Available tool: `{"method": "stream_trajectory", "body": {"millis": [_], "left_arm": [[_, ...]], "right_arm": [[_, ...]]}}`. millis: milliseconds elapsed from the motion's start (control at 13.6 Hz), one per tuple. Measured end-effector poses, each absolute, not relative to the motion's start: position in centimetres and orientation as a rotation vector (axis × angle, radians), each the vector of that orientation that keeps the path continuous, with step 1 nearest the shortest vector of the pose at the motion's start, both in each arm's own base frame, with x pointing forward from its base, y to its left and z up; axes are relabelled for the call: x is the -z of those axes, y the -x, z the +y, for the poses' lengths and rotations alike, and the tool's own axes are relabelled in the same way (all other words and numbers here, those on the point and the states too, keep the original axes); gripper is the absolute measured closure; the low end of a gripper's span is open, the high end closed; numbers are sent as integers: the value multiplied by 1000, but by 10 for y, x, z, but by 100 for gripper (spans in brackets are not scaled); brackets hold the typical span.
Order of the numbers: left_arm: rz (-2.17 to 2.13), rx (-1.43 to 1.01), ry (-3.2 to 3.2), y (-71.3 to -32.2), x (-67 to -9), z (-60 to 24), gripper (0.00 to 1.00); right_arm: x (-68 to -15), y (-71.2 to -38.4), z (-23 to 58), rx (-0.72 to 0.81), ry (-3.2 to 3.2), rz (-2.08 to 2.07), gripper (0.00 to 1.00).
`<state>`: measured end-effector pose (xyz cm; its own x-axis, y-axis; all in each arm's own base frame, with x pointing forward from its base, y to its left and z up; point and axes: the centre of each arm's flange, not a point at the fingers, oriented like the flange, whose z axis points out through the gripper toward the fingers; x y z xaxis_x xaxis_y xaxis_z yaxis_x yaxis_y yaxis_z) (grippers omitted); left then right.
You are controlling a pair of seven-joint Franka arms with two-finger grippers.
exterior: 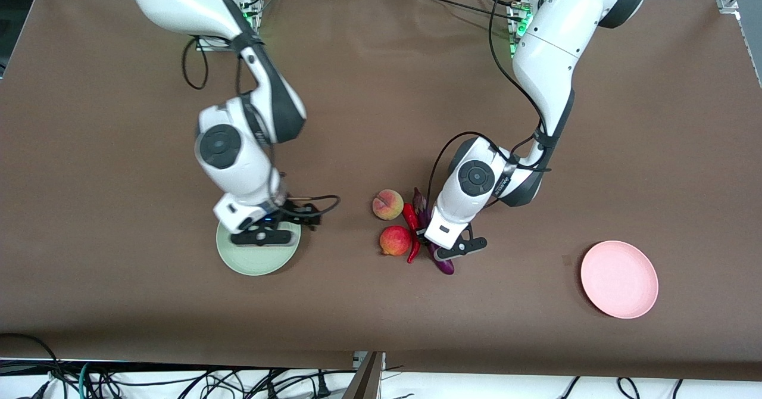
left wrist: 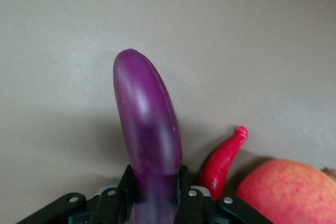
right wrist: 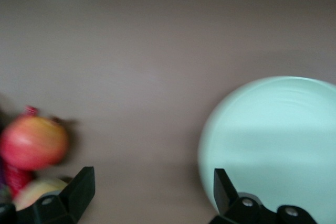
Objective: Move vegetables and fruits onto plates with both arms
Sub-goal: 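Carry the eggplant to the pink plate while the right gripper grasps the pomegranate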
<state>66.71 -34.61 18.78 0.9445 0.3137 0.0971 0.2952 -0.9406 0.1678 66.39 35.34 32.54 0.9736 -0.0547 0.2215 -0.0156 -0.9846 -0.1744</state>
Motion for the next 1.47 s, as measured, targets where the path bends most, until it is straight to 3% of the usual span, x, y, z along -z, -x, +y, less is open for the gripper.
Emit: {"method": "stream_trajectory", "body": {"millis": [442,663,1032,1474], "left_arm": [[43,-135,-3081,-724,-252,-194,65],[-184,-85,-3123,-733,-276,-120,65],[-335,-6,-3180,-735,-272,8,65],[-252,-145,-3212,-729,-241,60,65]], "right_arm": [[-238,-626,474,524,2709,175,0],[-223,-628,495,570,2654,182,0],[-219,-642,491,623,2620,196,0],[-192,-643,490,639,2609,199,0]]}}
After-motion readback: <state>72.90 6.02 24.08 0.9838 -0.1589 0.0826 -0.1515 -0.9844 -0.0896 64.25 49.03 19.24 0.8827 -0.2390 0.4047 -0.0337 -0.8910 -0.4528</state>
